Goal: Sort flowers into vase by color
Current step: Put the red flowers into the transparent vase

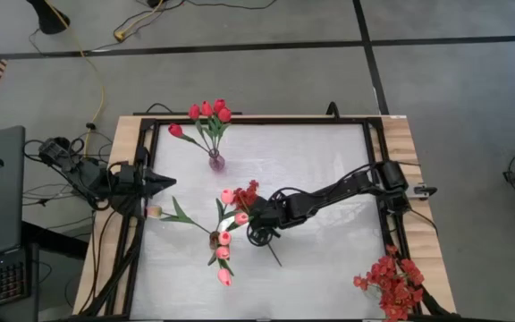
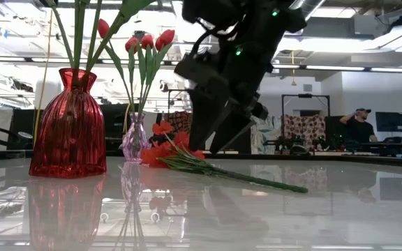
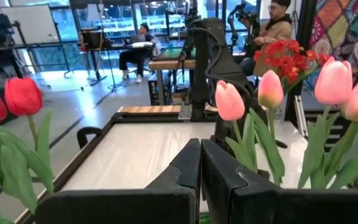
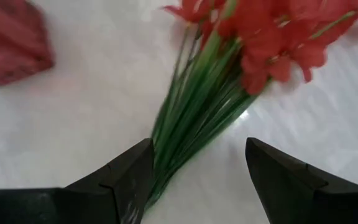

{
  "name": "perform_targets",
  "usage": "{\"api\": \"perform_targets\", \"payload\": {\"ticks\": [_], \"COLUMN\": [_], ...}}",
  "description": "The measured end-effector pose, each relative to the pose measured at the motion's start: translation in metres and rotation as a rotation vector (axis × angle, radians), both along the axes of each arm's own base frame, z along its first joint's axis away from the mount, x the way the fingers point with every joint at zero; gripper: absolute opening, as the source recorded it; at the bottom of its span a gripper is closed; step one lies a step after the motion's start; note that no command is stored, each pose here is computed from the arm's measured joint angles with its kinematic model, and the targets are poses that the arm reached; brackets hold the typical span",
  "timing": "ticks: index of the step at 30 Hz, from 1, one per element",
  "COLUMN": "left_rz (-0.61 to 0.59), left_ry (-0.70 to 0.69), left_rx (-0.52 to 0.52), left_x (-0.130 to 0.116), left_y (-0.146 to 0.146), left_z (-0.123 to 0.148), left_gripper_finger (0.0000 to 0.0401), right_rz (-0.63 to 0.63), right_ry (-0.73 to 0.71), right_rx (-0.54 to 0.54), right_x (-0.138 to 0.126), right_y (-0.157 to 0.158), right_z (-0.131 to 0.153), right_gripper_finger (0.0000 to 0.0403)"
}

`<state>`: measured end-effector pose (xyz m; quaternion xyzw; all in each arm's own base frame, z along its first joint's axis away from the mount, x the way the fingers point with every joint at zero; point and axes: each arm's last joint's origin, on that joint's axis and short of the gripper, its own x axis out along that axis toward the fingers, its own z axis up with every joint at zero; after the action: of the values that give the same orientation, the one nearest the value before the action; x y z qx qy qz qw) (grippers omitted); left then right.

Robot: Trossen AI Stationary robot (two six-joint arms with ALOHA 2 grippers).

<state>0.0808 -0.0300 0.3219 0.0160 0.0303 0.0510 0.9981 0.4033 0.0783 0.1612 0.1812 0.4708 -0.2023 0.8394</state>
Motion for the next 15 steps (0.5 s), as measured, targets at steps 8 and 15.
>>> {"api": "perform_targets", "payload": {"ticks": [8,15], "left_rz": [0.000,-0.001], "left_ry": [0.016,0.017], "left_rx": [-0.005,-0.004], "left_x": [0.000,0.000], "left_y": [0.000,0.000], "left_z": [-0.002,-0.002], "left_gripper_finger": [0.0000,0.0000], "right_rz": [-0.009,-0.013], "right_ry": [0.040,0.093], "right_rx": [-0.002,-0.018], "right_x": [0.015,0.012], "right_y": [0.006,0.005], "right_z": [-0.022,-0.025], "right_gripper_finger": [0.0282,0.0268]}}
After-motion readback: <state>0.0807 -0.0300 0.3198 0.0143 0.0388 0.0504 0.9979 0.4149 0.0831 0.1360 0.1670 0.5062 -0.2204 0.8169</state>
